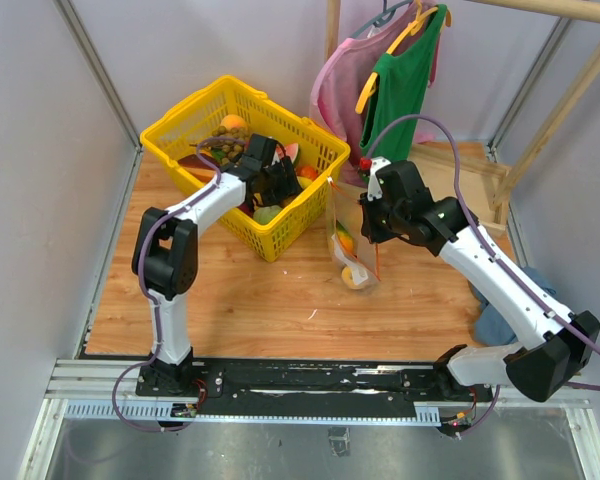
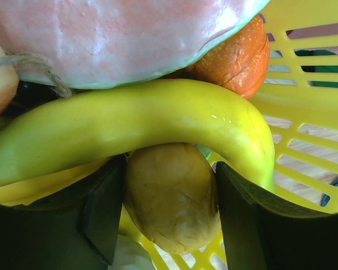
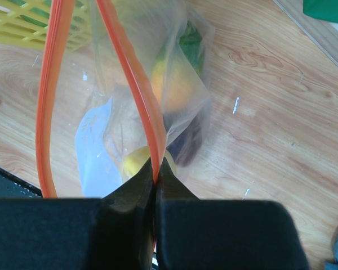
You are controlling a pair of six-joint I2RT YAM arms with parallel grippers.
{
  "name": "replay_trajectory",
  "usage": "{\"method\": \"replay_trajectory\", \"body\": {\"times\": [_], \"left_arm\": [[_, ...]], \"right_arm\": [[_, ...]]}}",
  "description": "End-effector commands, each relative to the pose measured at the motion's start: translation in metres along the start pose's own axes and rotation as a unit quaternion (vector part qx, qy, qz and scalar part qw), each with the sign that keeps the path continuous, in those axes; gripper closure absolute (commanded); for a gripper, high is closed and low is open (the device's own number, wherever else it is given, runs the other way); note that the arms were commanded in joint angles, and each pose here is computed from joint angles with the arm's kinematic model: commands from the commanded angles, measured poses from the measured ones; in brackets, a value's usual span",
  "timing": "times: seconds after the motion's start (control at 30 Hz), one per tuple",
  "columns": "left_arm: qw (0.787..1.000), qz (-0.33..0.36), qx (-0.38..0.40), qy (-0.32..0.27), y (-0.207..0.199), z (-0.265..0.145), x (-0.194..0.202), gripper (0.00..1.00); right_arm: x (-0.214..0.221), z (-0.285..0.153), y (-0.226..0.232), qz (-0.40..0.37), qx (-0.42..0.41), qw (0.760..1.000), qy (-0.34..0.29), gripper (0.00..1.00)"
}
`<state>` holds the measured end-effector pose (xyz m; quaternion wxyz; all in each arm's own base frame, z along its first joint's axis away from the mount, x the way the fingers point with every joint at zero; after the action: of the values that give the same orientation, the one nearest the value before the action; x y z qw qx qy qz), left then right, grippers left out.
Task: Place the food in the zip-top bag and seal the zipper
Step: Pick up the fake fruit from the bin.
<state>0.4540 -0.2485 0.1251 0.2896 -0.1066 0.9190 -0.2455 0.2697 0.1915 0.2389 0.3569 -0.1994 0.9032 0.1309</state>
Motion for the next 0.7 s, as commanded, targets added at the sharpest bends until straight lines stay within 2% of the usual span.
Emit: {"method": "replay_trajectory", "body": {"times": [0.0, 0.2, 0.5, 0.67], "left_arm": [[1.0, 0.016, -0.006, -0.007, -0.001, -0.017, 0.001, 0.66], [0.997, 0.048, 0.03, -0.06, -0.023, -0.053, -0.023, 0.8], [0.981, 0.098, 0.09, -0.143, -0.051, -0.108, -0.049, 0.86], [0.959, 0.14, 0.132, -0.208, -0.065, -0.147, -0.059, 0.9]], "right_arm": [[0.001, -0.008, 0.002, 0.002, -0.001, 1.0, -0.009, 0.99], [0.0, -0.01, 0.003, 0.005, -0.002, 1.0, -0.013, 0.99], [0.0, -0.012, 0.004, 0.008, -0.004, 1.0, -0.016, 0.99], [-0.004, -0.015, 0.005, 0.01, -0.007, 1.0, -0.022, 1.0]]}}
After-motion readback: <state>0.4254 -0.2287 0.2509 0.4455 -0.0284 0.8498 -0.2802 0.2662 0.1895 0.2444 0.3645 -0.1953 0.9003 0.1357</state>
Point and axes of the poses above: each gripper's point midway between its finger pads, its own z axis out along the fingers, its own y axis along the line the jaws close on, x = y × z, the point moved 1 cm from there along -z, back along the fingers, and after that the axes turned 1 degree about -z, right-handed, at the moved point
